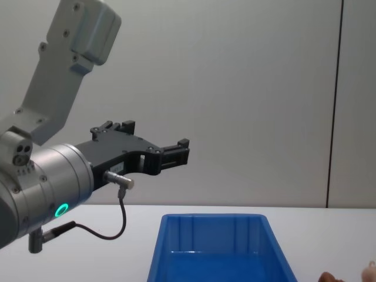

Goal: Pick up the two dolls from the table and place them into the box.

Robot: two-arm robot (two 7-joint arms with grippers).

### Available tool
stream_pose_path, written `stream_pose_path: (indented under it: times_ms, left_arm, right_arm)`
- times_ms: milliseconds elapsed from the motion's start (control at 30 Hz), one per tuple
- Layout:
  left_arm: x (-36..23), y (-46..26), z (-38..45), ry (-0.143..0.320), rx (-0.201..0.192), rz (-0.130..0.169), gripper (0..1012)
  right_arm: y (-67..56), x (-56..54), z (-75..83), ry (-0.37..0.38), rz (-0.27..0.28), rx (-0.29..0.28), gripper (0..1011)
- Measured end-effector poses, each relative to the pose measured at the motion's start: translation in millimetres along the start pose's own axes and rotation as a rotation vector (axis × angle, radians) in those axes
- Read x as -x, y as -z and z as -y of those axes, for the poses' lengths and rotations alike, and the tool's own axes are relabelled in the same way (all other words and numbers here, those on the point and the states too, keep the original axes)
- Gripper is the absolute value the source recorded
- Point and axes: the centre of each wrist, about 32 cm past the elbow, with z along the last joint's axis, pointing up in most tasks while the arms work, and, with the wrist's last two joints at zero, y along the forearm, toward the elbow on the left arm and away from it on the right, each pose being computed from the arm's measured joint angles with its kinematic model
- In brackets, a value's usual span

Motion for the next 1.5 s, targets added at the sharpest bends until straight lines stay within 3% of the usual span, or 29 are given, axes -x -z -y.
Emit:
stream_pose_path:
  times_ms: [400,633,933,1233,1500]
  left_arm:
    - [0.0,0.0,0.0,0.0,0.0,0.0,1002]
    - [0.0,0.0,0.0,0.0,0.0,0.0,1002]
    - [0.0,0.0,0.0,0.0,0.0,0.0,1002]
    - [0.0,0.0,0.0,0.0,0.0,0.0,1002]
    - [0.0,0.0,0.0,0.0,0.0,0.0,1001]
  right_arm:
    - [-17.5,-0.3,4.8,-0.003,0.02,-0.115,360]
    - [-39.3,0.6,9.5,-0.047,0.053,-0.207,360]
    - [-64.7,8.0,11.6,-0.141,0.108,-0.277,360]
    - [-83.2,23.7,7.2,-0.251,0.167,-0.292,360]
    - [-90.6,46.0,-7.7,-0.348,0.222,-0.239,392]
